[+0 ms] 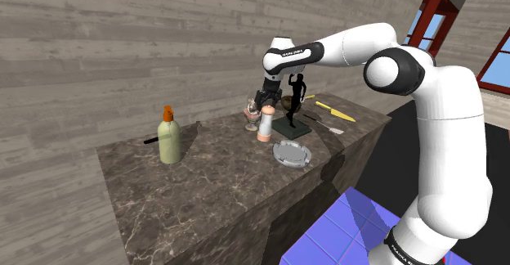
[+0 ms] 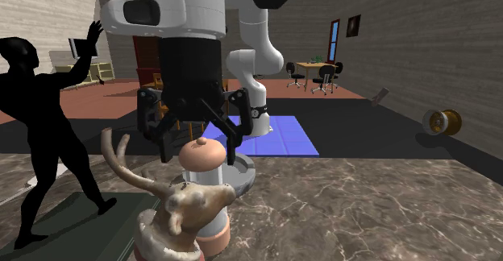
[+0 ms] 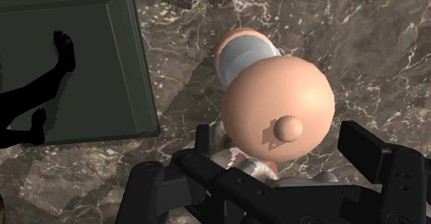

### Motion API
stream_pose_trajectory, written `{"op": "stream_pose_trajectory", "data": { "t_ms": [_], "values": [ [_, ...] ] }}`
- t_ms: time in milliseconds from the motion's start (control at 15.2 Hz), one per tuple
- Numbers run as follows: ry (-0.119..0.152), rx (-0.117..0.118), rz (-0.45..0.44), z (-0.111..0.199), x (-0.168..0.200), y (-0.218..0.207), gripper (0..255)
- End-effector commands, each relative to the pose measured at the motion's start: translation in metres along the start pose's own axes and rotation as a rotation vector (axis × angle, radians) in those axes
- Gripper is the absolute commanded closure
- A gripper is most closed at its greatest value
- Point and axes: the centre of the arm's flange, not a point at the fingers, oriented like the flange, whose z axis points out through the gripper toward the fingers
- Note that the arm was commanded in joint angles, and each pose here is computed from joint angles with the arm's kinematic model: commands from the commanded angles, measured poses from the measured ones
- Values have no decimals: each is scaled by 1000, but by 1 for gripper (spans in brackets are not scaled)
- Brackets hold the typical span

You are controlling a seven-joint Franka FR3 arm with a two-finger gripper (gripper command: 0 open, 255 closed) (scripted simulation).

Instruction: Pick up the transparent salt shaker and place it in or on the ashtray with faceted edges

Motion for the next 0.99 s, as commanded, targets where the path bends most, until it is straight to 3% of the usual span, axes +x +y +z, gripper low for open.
{"op": "stream_pose_trajectory", "data": {
  "t_ms": [0, 198, 264, 924],
  "values": [
    [0, 0, 0, 0, 0, 0, 0],
    [0, 0, 0, 0, 0, 0, 0],
    [0, 0, 0, 0, 0, 0, 255],
    [0, 0, 0, -5, 0, 0, 255]
  ]
}}
